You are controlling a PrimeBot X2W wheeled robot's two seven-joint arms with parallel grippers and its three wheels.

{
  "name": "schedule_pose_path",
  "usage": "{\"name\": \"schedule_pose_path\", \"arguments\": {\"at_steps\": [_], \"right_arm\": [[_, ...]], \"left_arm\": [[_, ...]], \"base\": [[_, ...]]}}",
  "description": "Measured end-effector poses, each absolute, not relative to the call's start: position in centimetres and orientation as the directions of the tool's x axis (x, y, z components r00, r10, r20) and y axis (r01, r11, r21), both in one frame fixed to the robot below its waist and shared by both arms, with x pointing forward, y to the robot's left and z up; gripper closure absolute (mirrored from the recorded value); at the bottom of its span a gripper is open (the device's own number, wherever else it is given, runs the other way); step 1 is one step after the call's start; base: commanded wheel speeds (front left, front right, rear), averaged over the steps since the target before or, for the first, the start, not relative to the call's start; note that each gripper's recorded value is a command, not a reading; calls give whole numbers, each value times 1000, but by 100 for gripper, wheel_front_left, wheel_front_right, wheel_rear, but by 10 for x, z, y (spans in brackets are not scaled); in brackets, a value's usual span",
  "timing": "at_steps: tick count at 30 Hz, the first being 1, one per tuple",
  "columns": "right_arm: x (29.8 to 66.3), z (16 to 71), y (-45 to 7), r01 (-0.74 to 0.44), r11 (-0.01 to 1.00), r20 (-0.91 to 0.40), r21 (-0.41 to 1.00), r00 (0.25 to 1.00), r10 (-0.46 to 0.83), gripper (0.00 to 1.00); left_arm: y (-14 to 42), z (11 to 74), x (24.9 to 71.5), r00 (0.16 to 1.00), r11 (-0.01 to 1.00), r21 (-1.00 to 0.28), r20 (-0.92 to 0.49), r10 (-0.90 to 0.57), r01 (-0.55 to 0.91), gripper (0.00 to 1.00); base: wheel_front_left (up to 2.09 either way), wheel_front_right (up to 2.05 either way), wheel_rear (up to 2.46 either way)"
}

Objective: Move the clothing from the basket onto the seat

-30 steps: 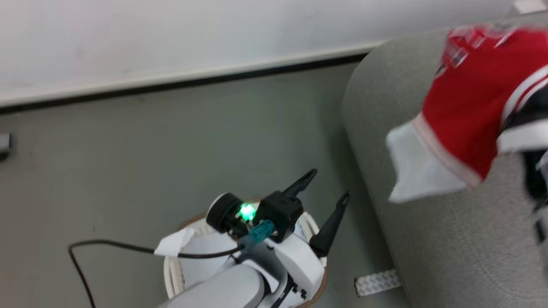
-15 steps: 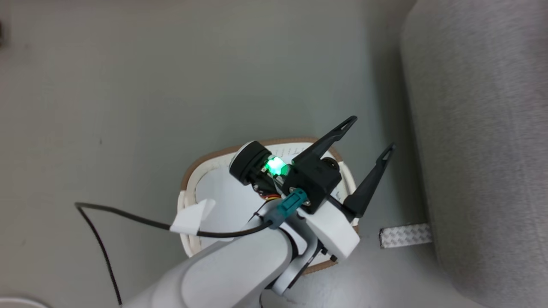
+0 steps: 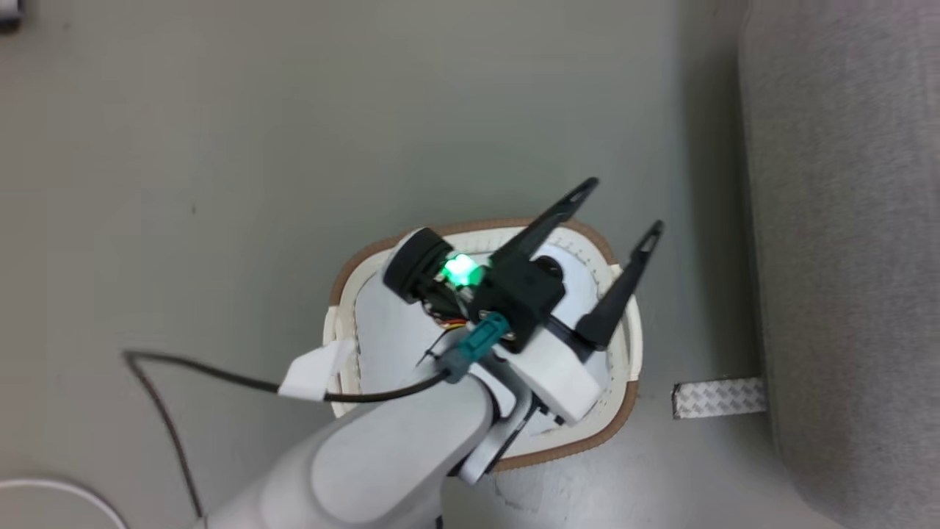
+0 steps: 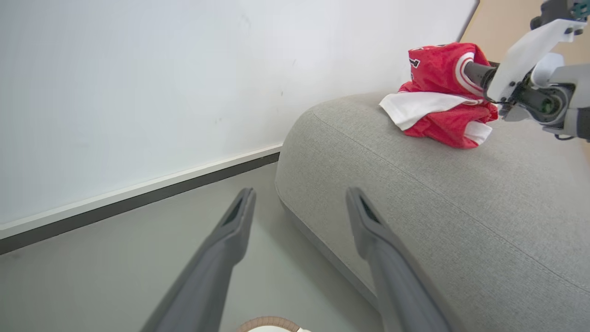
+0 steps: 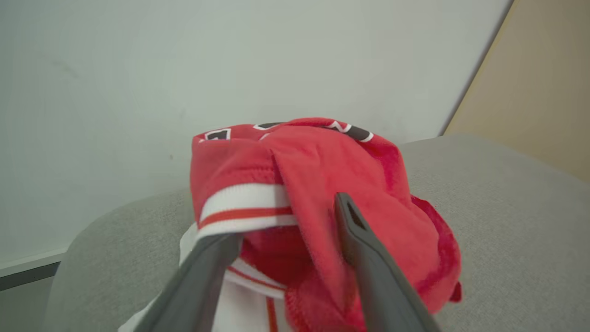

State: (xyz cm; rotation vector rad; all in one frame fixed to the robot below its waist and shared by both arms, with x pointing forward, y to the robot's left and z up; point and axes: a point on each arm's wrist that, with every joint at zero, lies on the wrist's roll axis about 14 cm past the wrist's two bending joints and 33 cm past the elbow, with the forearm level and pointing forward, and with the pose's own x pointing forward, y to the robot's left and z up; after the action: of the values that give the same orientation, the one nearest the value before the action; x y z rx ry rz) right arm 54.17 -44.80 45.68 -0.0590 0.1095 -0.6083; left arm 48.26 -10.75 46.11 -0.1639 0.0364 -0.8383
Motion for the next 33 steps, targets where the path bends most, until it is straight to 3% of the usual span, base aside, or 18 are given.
{"name": "schedule_pose_path", "arguments": {"at_steps": [8,18,33], "right_arm": [[509,494,-405,480,872,8,-91,876,-482,0],[460,531,-338,338,941,116,24,934,-339,0],[400,516,-243,112,993,91,36,989,-115,0]], "left_arm": [[-87,490,473,722,710,-130,86,-687,692,0],[-39,505,452,823,817,-93,51,-566,569,0],[80,505,406,971,968,-68,20,-240,241,0]], "base": [[0,0,0],[0,0,0],[0,0,0]]}}
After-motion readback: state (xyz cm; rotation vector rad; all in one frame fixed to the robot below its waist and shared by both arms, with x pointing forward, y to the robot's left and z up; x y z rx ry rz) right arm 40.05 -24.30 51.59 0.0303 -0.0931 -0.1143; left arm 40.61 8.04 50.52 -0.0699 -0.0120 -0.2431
